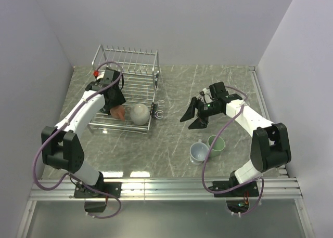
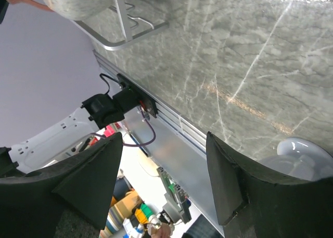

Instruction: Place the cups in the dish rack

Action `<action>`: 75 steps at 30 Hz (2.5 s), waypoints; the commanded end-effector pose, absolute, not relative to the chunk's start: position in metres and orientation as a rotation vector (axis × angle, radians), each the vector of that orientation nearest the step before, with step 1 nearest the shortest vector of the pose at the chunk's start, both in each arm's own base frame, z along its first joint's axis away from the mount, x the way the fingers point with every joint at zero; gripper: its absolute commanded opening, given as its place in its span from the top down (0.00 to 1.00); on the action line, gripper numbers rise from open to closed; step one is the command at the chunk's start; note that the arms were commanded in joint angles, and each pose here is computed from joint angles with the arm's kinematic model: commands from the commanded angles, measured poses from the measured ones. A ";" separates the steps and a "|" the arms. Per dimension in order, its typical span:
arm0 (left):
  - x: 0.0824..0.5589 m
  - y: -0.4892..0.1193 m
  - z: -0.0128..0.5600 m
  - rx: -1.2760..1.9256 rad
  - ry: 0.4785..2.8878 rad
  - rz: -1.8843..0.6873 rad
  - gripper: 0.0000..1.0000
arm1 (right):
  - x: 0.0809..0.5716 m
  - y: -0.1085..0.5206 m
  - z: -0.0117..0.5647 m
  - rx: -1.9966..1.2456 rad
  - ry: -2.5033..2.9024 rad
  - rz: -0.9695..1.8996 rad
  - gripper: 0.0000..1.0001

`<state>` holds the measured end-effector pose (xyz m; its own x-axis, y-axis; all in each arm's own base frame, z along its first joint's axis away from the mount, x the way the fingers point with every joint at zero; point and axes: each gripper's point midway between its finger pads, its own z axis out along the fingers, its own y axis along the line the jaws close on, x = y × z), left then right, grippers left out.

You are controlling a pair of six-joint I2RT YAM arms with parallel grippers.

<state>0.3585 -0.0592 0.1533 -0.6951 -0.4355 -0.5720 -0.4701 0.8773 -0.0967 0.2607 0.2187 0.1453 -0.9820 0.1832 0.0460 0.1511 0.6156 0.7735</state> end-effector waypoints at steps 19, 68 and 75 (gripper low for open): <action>0.355 -0.091 0.125 -0.712 2.473 -0.109 0.84 | 0.266 0.211 0.151 0.242 2.777 1.246 0.28; 0.387 0.025 0.137 -0.851 2.336 -0.014 0.16 | 0.244 0.189 0.142 0.194 2.821 1.074 0.28; 0.400 0.019 0.120 -0.849 2.358 -0.054 0.21 | 0.245 0.189 0.139 0.210 2.833 1.070 0.28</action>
<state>0.3927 0.0135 0.1329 -0.5894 -0.5997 -0.5413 -0.5589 0.7865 -0.2628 0.2372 0.1909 0.1316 -0.9865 0.1624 -0.0218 0.1069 0.7386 0.6656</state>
